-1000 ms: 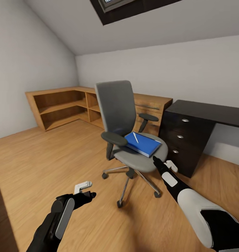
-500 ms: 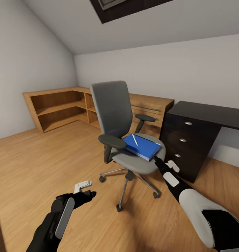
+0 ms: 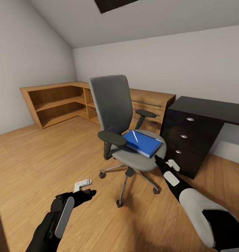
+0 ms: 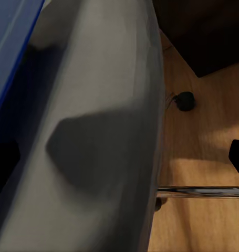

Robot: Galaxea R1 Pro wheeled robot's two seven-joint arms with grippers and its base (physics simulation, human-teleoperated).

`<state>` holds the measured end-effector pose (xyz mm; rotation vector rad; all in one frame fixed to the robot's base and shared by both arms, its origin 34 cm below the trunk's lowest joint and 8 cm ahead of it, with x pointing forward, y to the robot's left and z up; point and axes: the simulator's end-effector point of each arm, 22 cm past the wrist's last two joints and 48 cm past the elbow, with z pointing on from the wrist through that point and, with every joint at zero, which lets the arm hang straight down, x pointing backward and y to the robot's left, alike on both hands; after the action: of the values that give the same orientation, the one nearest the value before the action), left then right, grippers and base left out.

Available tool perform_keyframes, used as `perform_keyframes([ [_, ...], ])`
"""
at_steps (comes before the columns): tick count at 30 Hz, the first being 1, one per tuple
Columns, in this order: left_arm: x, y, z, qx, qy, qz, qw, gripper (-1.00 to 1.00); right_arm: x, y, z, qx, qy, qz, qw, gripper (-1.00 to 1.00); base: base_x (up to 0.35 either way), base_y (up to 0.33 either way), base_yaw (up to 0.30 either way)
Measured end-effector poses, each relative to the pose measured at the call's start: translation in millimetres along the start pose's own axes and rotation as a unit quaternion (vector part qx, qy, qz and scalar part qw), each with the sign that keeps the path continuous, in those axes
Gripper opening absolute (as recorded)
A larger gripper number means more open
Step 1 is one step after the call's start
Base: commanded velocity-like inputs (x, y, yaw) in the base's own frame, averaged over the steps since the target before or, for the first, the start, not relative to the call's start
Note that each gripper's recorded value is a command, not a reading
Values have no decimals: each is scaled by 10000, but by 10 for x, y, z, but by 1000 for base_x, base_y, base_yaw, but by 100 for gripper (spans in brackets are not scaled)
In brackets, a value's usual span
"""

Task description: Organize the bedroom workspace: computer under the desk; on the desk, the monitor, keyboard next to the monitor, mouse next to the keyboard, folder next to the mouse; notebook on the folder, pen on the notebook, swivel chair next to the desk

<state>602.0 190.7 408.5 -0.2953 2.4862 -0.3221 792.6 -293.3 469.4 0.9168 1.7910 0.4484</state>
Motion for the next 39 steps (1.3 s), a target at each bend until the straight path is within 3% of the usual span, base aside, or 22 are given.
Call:
perform_keyframes([
  [12,-2,25,2,1,-5,-6,10000,100,0,51,-3,-46,-3,10,10000,100,99,0,10],
  [22,15,19,10,-7,18,0,10000,100,-13,67,2,-58,-26,32,10000,100,87,0,175],
  [39,31,30,16,-29,41,2,10000,100,1,78,-1,-80,-11,3,10000,100,231,0,5],
])
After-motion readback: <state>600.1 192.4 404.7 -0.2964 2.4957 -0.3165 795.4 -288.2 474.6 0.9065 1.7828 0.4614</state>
